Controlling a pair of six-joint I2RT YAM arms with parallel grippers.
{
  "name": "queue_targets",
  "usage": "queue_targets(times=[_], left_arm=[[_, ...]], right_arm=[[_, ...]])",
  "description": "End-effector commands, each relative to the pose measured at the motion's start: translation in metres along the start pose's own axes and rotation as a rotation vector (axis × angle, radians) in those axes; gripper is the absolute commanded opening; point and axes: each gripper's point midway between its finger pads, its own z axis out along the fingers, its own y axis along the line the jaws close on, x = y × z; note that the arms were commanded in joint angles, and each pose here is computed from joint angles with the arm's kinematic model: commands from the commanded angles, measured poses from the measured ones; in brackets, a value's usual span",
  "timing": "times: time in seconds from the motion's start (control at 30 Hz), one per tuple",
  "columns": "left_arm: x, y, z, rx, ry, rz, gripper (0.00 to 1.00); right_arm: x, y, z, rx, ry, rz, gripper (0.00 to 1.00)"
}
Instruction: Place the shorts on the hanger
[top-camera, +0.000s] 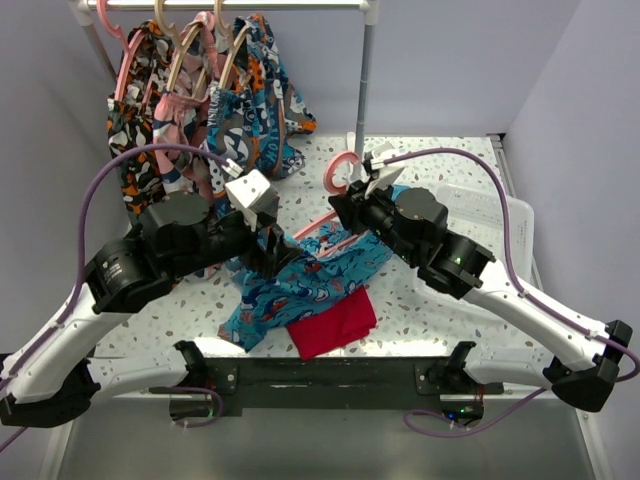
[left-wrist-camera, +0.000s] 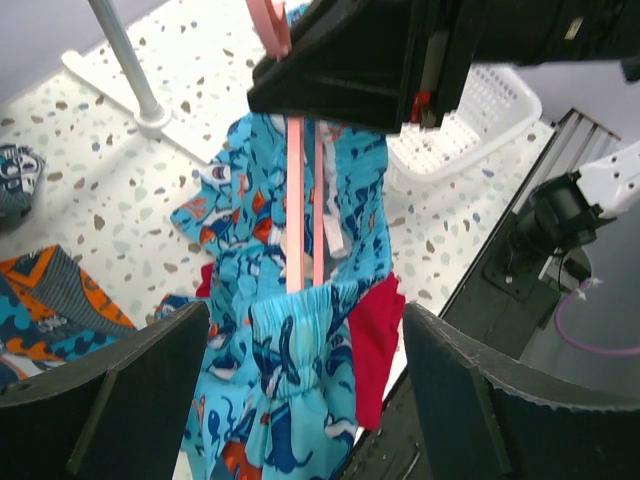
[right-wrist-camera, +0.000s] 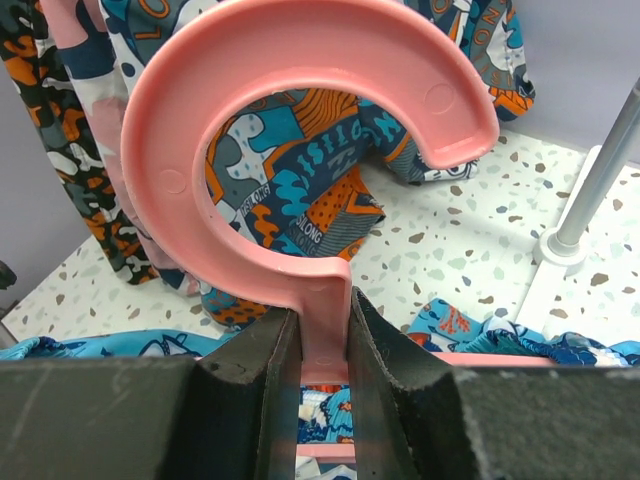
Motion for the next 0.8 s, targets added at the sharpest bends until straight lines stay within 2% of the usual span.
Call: queue_targets(times=[0.0, 0.2, 0.43, 0.53, 0.67, 0.7, 0.73, 0.77], left_arm=[[0.037, 0.004, -0.005, -0.008, 0.110, 0.022, 0.83], [0.065, 0.014, 0.004, -0.050, 0.193, 0.039, 0.81], [0.077, 0.014, 0.017, -0.045, 0.217, 0.049, 0.78], [0.081, 0.014, 0.021, -0.045, 0.218, 0.048, 0.73], [0.083, 0.015, 0.027, -0.048, 0.200, 0.034, 0.59], [0.080, 0.011, 0.031, -0.029, 0.177, 0.027, 0.52], [0.077, 0.007, 0.032, -0.008, 0.158, 0.021, 0.43], [0.073, 0.005, 0.034, -0.005, 0.137, 0.004, 0.15]], right_arm=[[-0.029, 0.005, -0.001, -0.002, -0.080, 0.007, 0.00], [-0.026, 0.009, 0.004, -0.007, -0.067, 0.006, 0.00], [-0.024, 0.010, 0.007, 0.005, -0.062, -0.001, 0.00], [-0.027, 0.011, 0.006, 0.004, -0.067, -0.003, 0.00], [-0.034, 0.013, 0.003, -0.004, -0.078, 0.000, 0.00], [-0.034, 0.015, 0.003, -0.010, -0.077, 0.000, 0.00], [-0.033, 0.014, 0.003, -0.008, -0.076, -0.001, 0.00], [-0.033, 0.013, 0.005, -0.004, -0.077, -0.001, 0.00]])
